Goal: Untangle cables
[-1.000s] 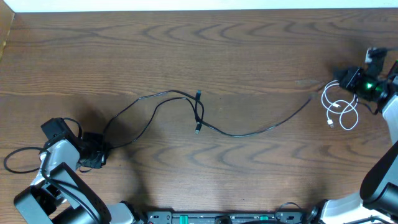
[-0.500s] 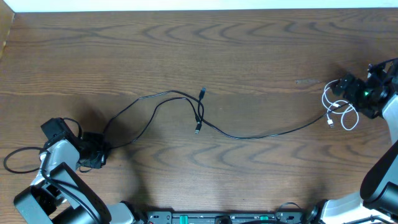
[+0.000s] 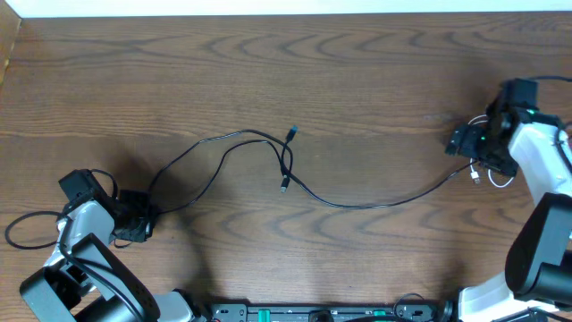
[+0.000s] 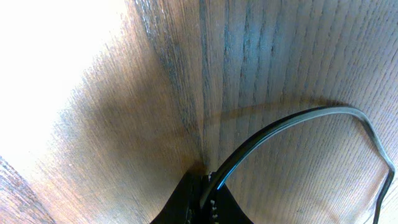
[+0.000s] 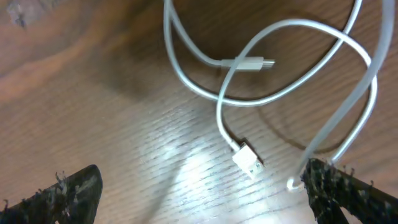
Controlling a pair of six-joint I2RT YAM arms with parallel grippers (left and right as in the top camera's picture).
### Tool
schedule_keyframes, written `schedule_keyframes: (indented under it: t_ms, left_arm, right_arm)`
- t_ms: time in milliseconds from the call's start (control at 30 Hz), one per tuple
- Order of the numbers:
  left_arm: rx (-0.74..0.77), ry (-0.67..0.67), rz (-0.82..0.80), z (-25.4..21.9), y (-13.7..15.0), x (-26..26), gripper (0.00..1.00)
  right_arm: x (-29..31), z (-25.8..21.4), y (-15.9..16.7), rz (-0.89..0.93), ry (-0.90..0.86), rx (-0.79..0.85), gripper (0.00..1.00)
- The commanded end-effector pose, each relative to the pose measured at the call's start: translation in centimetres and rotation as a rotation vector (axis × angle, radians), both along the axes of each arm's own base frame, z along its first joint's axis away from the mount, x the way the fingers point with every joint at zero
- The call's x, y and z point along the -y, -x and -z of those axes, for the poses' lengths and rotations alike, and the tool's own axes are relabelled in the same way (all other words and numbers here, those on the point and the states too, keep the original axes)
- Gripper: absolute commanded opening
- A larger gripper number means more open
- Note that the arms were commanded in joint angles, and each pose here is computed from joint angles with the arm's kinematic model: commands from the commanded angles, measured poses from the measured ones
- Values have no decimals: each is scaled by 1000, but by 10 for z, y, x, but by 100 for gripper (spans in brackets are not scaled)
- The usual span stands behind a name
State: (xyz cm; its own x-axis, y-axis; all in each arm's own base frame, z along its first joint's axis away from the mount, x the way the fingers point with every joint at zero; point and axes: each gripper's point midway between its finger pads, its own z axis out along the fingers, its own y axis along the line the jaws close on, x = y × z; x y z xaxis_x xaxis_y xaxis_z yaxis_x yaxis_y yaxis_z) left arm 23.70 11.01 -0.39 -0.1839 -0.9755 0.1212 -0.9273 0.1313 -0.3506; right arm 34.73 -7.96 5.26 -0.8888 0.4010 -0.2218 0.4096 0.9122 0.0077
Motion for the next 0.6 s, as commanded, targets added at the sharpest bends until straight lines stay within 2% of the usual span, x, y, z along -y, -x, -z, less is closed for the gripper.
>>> schedule_keyframes:
  t_ms: [0, 67, 133, 200, 233, 300, 367, 400, 567]
  left_arm:
    - [-84, -27, -5, 13, 14, 0, 7]
    - [-83, -29, 6, 13, 13, 2, 8]
    - [-84, -36, 15, 14, 12, 3, 7]
    - [-82, -39, 20, 14, 11, 4, 8]
    - [-82, -39, 20, 14, 11, 4, 8]
    - [-82, -39, 20, 14, 11, 4, 8]
    - [-82, -38, 20, 14, 11, 4, 7]
    - [-82, -38, 20, 14, 11, 4, 8]
    - [-82, -39, 20, 14, 11, 4, 7]
  right_arm:
    - [-8, -33, -34, -156, 104, 75, 99]
    - [-35, -42, -46, -327, 53, 117, 92]
    - [-87, -52, -52, -552, -122, 189, 90]
    - [-122, -60, -47, -637, -274, 223, 89]
    - [-122, -57, -45, -606, -282, 199, 90]
    - [-105, -44, -36, -475, -231, 100, 99]
    - [-82, -27, -19, -350, -163, -23, 99]
    - [-72, -16, 1, -300, -159, -144, 99]
    - [-66, -17, 40, -174, -233, -439, 99]
